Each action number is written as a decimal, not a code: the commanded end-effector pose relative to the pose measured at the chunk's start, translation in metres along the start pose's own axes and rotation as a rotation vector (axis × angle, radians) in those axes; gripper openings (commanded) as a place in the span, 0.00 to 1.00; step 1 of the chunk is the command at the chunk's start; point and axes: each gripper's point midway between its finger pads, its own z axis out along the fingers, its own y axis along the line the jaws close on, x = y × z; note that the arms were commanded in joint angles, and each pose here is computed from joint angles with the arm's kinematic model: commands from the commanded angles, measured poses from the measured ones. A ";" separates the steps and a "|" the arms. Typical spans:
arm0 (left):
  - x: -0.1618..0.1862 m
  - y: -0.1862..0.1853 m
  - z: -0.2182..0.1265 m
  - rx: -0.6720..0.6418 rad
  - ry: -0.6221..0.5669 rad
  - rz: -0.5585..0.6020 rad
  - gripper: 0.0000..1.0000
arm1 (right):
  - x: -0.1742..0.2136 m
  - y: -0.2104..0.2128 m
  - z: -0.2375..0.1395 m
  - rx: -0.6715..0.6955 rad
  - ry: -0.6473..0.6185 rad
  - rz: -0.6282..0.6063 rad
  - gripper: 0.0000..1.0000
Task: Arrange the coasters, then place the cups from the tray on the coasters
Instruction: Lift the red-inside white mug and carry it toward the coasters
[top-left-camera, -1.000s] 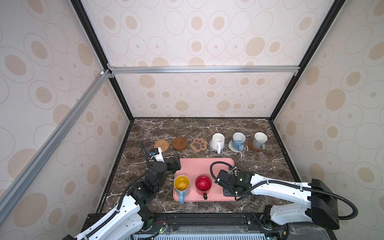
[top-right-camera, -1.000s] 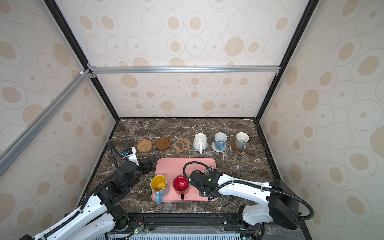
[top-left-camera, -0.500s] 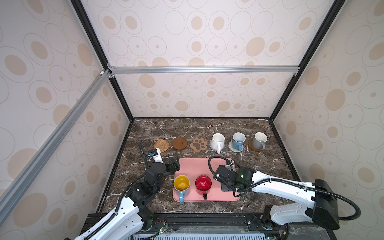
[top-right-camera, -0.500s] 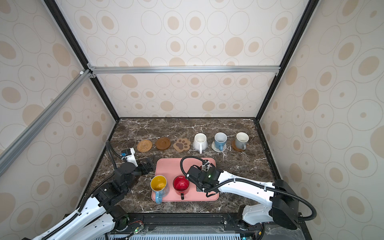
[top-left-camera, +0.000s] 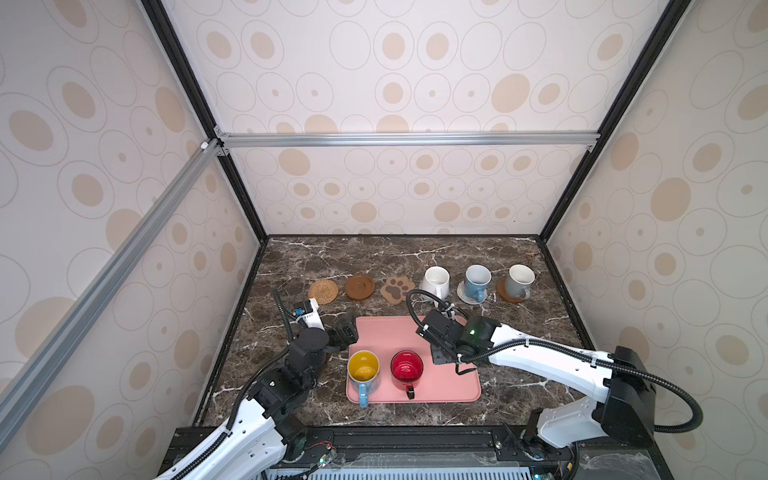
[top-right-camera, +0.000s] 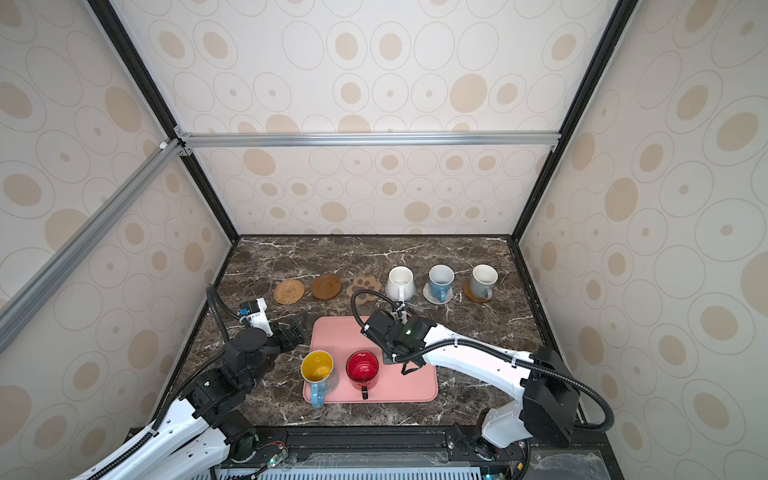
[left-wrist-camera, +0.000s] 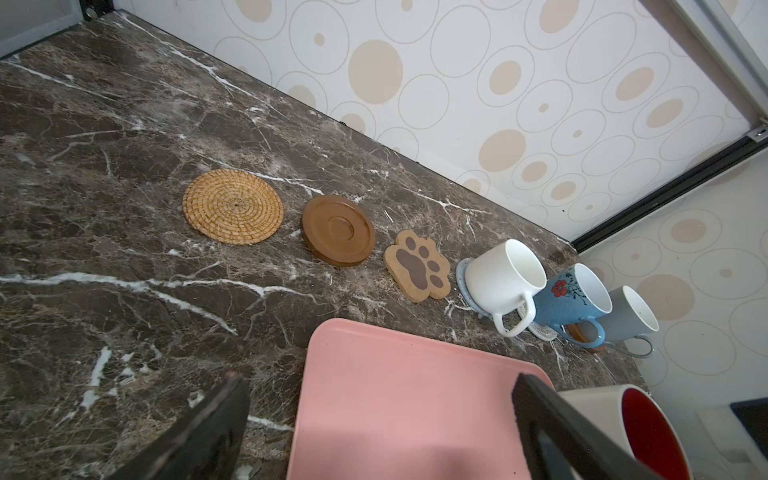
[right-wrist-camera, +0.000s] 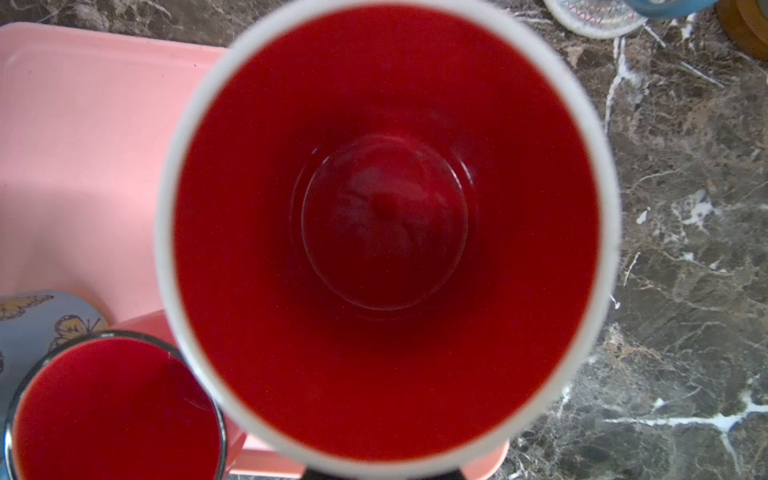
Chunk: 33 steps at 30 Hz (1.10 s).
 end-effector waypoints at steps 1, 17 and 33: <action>0.003 0.005 -0.001 -0.011 0.011 -0.021 1.00 | -0.026 0.010 -0.005 -0.028 -0.061 0.000 0.13; 0.009 0.008 -0.002 -0.005 0.025 -0.042 1.00 | -0.064 0.046 0.020 -0.060 -0.039 -0.020 0.13; 0.013 0.009 -0.003 0.003 0.034 -0.034 1.00 | -0.100 0.076 0.045 -0.033 -0.029 0.013 0.13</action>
